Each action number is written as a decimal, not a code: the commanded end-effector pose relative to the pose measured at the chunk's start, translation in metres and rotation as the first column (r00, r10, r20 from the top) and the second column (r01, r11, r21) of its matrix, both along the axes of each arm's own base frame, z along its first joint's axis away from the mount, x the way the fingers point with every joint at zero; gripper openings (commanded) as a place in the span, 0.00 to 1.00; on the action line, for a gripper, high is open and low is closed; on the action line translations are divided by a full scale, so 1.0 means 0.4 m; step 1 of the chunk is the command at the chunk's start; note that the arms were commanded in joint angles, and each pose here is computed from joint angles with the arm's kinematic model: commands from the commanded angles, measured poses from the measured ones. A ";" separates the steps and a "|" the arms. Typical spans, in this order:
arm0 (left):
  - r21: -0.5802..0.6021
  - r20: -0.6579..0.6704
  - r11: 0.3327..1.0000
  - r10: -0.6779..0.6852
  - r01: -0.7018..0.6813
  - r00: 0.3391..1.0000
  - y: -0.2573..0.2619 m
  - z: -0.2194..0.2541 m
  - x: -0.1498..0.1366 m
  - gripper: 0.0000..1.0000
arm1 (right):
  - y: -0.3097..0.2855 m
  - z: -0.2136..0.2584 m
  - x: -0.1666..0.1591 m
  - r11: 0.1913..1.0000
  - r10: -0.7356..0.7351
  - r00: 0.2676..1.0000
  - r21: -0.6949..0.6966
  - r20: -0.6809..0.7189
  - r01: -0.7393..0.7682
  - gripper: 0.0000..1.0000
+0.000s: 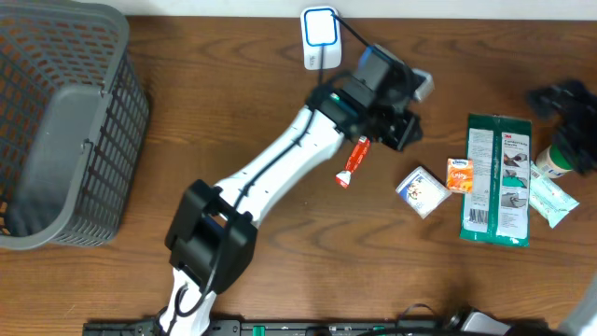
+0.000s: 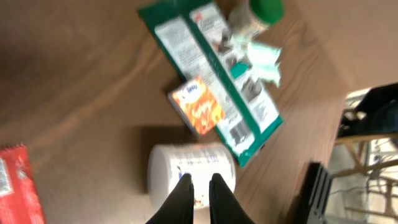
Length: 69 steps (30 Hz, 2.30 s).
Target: Scan the item barcode
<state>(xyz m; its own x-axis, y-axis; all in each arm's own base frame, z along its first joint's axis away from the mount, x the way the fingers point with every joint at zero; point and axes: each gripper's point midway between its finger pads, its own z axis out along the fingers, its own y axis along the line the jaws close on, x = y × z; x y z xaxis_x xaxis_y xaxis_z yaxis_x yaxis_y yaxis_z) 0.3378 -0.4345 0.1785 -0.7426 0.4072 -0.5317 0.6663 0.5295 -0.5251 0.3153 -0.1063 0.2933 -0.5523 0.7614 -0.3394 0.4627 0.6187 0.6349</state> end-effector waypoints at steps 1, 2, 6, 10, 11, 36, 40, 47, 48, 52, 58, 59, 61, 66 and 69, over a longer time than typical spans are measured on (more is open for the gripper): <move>0.189 0.113 0.970 0.133 -0.152 0.985 0.061 -0.074 0.058 0.09 | -0.066 -0.010 -0.062 0.994 -0.108 0.993 0.004 -0.046 0.108 0.99; 0.242 0.150 0.950 0.167 -0.200 0.974 0.087 -0.087 0.074 0.10 | -0.072 -0.020 -0.085 0.992 -0.124 0.989 0.019 -0.075 0.126 0.99; 0.312 0.137 0.926 0.177 -0.212 0.975 0.121 -0.112 0.062 0.10 | -0.080 -0.043 -0.139 0.997 -0.072 0.990 -0.015 -0.120 0.071 0.99; 0.318 0.132 0.922 0.185 -0.219 0.974 0.139 -0.098 0.061 0.10 | -0.075 -0.041 -0.132 0.992 0.043 0.995 -0.112 -0.092 -0.053 0.99; 0.309 0.139 0.924 0.192 -0.227 0.971 0.144 -0.084 0.066 0.10 | -0.071 -0.041 -0.129 0.990 0.060 0.994 -0.122 -0.090 -0.071 0.99; 0.178 0.230 0.767 0.576 -0.616 0.784 0.454 0.147 0.244 0.83 | 0.132 -0.028 -0.015 0.897 0.393 0.919 -0.205 -0.039 -0.392 0.99; 0.178 0.230 0.767 0.576 -0.616 0.784 0.454 0.147 0.244 0.83 | 0.132 -0.028 -0.015 0.897 0.393 0.919 -0.205 -0.039 -0.392 0.99; 0.178 0.229 0.768 0.576 -0.616 0.785 0.454 0.147 0.244 0.83 | 0.132 -0.028 -0.015 0.897 0.393 0.919 -0.205 -0.039 -0.392 0.99; 0.178 0.230 0.767 0.576 -0.616 0.784 0.454 0.147 0.244 0.83 | 0.132 -0.028 -0.015 0.897 0.393 0.919 -0.205 -0.039 -0.392 0.99; 0.178 0.230 0.767 0.576 -0.616 0.784 0.454 0.147 0.244 0.84 | 0.087 -0.049 -0.024 0.895 0.336 0.935 -0.271 -0.113 -0.354 0.99; 0.178 0.229 0.768 0.576 -0.616 0.785 0.454 0.147 0.244 0.83 | 0.004 -0.048 -0.073 0.851 0.190 0.954 -0.446 -0.233 -0.278 0.99; 0.178 0.229 0.768 0.576 -0.616 0.785 0.454 0.147 0.244 0.84 | 0.010 -0.033 -0.081 0.838 0.187 0.957 -0.472 -0.223 -0.274 0.99; 0.178 0.229 0.768 0.576 -0.616 0.785 0.454 0.147 0.244 0.84 | 0.028 -0.001 -0.097 0.800 0.204 0.957 -0.529 -0.204 -0.283 0.99; 0.178 0.230 0.767 0.576 -0.616 0.784 0.454 0.147 0.244 0.84 | 0.115 0.103 -0.146 0.652 0.302 0.944 -0.694 -0.130 -0.304 0.99; 0.178 0.230 0.767 0.576 -0.616 0.784 0.454 0.147 0.244 0.84 | 0.179 0.204 -0.169 0.549 0.403 0.915 -0.799 -0.003 -0.244 0.99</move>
